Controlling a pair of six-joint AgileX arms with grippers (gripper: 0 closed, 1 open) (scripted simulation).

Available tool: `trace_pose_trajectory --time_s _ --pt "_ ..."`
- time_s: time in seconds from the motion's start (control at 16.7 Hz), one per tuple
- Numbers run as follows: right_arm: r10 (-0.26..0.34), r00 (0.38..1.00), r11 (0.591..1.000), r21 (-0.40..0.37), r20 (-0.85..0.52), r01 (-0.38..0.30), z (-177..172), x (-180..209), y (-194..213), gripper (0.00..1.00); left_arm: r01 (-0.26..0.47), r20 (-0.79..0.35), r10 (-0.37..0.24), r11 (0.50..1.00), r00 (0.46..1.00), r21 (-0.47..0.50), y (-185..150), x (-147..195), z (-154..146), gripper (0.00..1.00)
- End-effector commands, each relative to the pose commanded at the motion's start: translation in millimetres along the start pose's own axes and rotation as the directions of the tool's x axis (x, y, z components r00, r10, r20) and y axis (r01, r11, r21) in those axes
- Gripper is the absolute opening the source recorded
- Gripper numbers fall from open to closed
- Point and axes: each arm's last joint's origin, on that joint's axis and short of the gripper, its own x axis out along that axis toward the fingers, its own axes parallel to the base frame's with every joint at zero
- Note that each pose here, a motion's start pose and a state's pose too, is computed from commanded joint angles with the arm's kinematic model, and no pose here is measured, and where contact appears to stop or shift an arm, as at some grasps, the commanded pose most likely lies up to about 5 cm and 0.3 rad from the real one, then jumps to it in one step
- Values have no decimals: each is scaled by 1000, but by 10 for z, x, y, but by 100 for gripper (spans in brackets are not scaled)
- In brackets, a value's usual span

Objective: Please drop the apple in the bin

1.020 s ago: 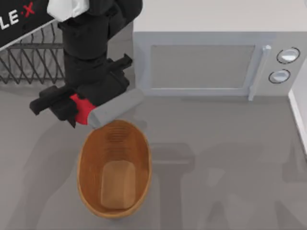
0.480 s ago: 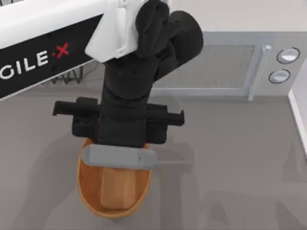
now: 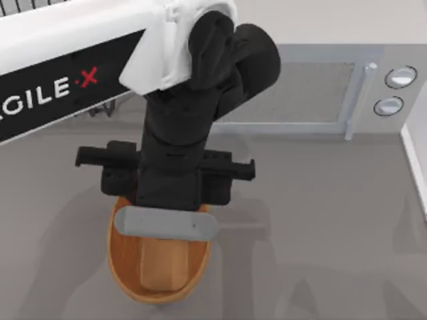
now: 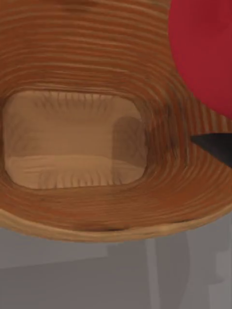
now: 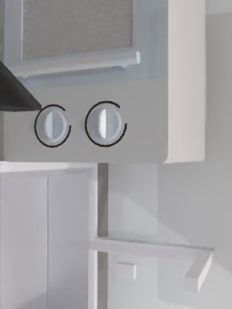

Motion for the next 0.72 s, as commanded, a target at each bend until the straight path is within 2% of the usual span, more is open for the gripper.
trace_pose_trajectory --time_s 0.36,0.66,0.72 --pt "0 1000 1000 0 0 0 0 0 0 100 1 -2 -1 1000 1000 6 26 546 6 0" --pt "0 1000 1000 0 0 0 0 0 0 100 1 -2 -1 1000 1000 8 24 591 9 0" --pt "0 1000 1000 0 0 0 0 0 0 100 1 -2 -1 1000 1000 8 24 591 9 8"
